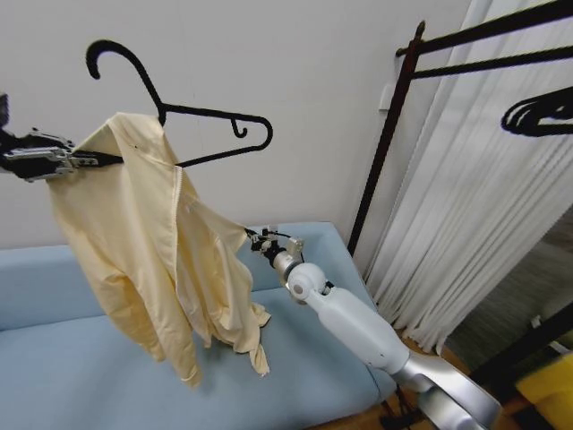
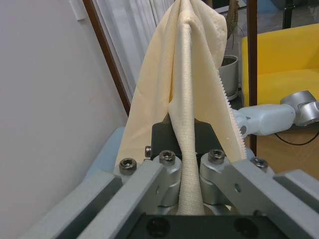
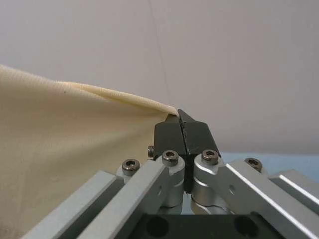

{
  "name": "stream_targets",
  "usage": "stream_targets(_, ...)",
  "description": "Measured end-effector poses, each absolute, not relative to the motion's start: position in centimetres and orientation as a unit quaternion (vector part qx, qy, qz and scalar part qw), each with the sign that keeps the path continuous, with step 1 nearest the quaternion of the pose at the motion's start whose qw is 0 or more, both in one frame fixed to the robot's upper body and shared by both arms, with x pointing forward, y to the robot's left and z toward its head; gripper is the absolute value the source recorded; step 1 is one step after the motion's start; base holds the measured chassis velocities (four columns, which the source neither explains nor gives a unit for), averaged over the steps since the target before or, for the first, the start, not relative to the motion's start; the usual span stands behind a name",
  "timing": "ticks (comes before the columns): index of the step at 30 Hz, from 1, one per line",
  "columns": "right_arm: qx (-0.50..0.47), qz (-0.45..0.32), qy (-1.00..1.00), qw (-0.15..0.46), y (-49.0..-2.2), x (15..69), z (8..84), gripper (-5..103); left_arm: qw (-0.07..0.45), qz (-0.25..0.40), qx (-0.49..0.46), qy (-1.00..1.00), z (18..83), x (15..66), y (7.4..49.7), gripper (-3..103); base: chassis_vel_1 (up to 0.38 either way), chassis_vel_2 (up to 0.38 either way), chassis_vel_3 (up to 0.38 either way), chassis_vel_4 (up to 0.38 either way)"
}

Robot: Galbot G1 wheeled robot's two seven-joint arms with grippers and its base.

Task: Pick up the clothes from the sofa and hang them on the clothes hanger.

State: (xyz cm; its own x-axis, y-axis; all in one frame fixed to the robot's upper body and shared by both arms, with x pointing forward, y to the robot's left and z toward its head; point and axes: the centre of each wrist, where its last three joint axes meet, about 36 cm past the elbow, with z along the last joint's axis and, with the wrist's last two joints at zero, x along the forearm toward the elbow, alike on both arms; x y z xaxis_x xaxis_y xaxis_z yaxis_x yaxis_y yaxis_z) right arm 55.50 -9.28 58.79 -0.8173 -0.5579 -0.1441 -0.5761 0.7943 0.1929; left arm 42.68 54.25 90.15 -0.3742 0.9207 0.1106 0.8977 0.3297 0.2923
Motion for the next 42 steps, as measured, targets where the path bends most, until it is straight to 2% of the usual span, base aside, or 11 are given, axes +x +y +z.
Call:
stream_targets(14,-0.266,0.056,0.952,0.139,-15.8,56.9,67.3,0,0.036,0.143,0.555,0.818,87.7,43.1,54.3,2,0.000,0.000,0.000,0.000)
stream_targets(19,-0.275,0.061,0.949,0.139,-16.0,55.5,68.2,0,0.037,0.142,0.554,0.819,87.3,43.1,54.1,2,0.000,0.000,0.000,0.000)
stream_targets(23,-0.307,0.056,0.944,0.103,-16.1,52.8,66.1,0,0.038,0.143,0.553,0.820,87.8,43.0,53.9,2,0.000,0.000,0.000,0.000)
stream_targets(29,-0.331,0.066,0.939,0.071,-15.3,51.3,64.2,0,0.039,0.145,0.548,0.823,88.6,42.9,53.8,2,0.000,0.000,0.000,0.000)
stream_targets(35,-0.320,0.079,0.941,0.073,-14.7,51.8,64.6,0,0.038,0.143,0.548,0.823,88.2,43.0,53.6,2,0.000,0.000,0.000,0.000)
stream_targets(42,-0.289,0.078,0.947,0.116,-17.0,53.5,69.2,0,0.031,0.141,0.545,0.826,86.7,43.2,53.3,2,0.000,0.000,0.000,0.000)
